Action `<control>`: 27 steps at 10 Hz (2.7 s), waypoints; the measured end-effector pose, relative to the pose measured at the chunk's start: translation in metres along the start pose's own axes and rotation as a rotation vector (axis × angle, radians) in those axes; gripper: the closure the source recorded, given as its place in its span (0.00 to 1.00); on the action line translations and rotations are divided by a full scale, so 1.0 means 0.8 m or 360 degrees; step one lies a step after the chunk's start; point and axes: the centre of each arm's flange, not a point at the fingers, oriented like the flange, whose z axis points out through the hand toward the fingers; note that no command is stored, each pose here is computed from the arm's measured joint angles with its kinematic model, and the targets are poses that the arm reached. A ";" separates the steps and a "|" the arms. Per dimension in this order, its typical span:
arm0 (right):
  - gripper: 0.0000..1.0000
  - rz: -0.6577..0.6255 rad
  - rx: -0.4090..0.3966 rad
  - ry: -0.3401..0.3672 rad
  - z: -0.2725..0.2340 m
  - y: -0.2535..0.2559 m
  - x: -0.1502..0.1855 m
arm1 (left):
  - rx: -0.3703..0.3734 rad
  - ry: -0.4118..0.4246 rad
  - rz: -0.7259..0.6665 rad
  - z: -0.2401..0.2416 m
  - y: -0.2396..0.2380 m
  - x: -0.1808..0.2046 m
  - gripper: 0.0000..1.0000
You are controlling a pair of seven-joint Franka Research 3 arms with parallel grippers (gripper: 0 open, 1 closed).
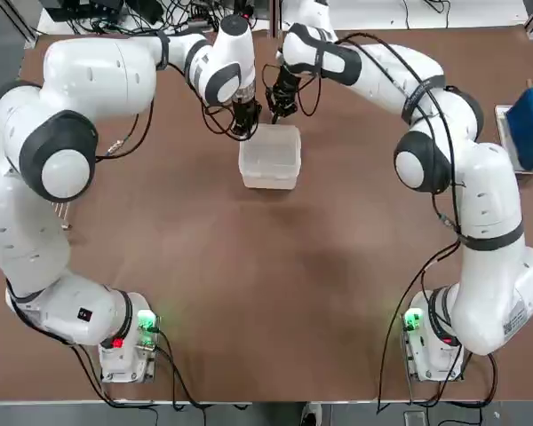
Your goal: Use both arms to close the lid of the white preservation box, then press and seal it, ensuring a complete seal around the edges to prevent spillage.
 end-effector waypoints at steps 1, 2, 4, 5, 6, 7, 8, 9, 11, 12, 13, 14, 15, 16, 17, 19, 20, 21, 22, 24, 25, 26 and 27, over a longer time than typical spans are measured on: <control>0.99 0.0002 -0.0001 0.0000 0.002 -0.001 -0.001 | 0.0000 0.0000 -0.0001 0.000 0.000 0.000 0.99; 0.99 0.0007 -0.0001 0.0001 0.003 -0.001 -0.001 | 0.0000 0.0000 -0.0001 0.000 0.000 0.000 0.99; 0.99 0.0019 -0.0001 0.0001 0.003 -0.001 -0.001 | -0.0001 0.0000 -0.0001 0.000 0.000 0.000 0.99; 0.99 0.0019 -0.0001 0.0001 0.003 -0.002 -0.002 | -0.0001 0.0000 -0.0001 0.000 0.000 0.000 0.99; 0.99 0.0017 -0.0001 0.0001 0.005 -0.004 -0.004 | -0.0001 0.0000 -0.0002 0.000 0.000 0.000 0.99; 0.99 0.0019 -0.0002 0.0008 0.005 -0.006 -0.006 | -0.0001 0.0000 -0.0003 0.000 0.000 0.000 0.99; 0.99 0.0025 -0.0003 0.0011 0.006 -0.007 -0.006 | -0.0002 0.0000 -0.0005 0.000 0.000 0.000 0.99; 0.99 0.0028 -0.0005 0.0014 0.007 -0.008 -0.007 | -0.0002 0.0000 -0.0006 0.000 0.000 0.000 0.99; 0.99 0.0026 -0.0009 0.0027 0.013 -0.008 -0.009 | -0.0005 0.0000 -0.0008 0.000 0.000 0.000 0.99; 0.99 0.0023 -0.0015 0.0031 0.015 -0.009 -0.010 | -0.0005 0.0000 -0.0008 0.000 0.001 0.000 0.99; 0.99 0.0023 -0.0019 0.0031 0.016 -0.009 -0.011 | -0.0006 0.0000 -0.0008 0.000 0.001 0.000 0.99; 0.99 0.0022 -0.0020 0.0031 0.017 -0.009 -0.011 | -0.0007 0.0000 -0.0008 0.000 0.001 0.000 0.99; 0.99 0.0022 -0.0023 0.0031 0.017 -0.010 -0.012 | -0.0007 -0.0001 -0.0008 0.000 0.001 -0.001 0.99; 0.99 0.0025 -0.0029 0.0025 0.018 -0.010 -0.013 | -0.0008 -0.0001 -0.0008 0.000 0.001 -0.001 0.99; 0.99 0.0027 -0.0037 0.0022 0.019 -0.010 -0.015 | -0.0008 -0.0001 -0.0007 0.000 0.001 -0.001 0.99; 0.99 0.0029 -0.0039 0.0021 0.019 -0.010 -0.015 | -0.0010 -0.0001 -0.0008 0.000 0.001 -0.001 0.99; 0.99 0.0029 -0.0039 0.0022 0.019 -0.010 -0.015 | -0.0011 -0.0001 -0.0010 -0.001 0.001 -0.001 0.99; 0.99 0.0029 -0.0038 0.0022 0.019 -0.010 -0.015 | -0.0014 -0.0001 -0.0011 -0.001 0.001 -0.001 0.99; 0.99 0.0030 -0.0038 0.0022 0.018 -0.010 -0.015 | -0.0018 -0.0001 -0.0012 -0.001 0.002 0.000 0.99; 0.99 0.0034 -0.0039 0.0017 0.012 -0.008 -0.013 | -0.0046 0.0001 -0.0017 -0.004 0.004 0.002 0.98; 0.98 0.0039 -0.0037 0.0011 0.001 -0.006 -0.011 | -0.0072 0.0008 -0.0026 -0.014 0.007 0.007 0.97; 0.98 0.0041 -0.0026 0.0015 -0.018 -0.006 -0.008 | -0.0077 0.0027 -0.0045 -0.034 0.006 0.017 0.96; 0.97 0.0050 -0.0006 0.0033 -0.040 -0.003 -0.003 | -0.0079 0.0056 -0.0067 -0.064 0.003 0.028 0.96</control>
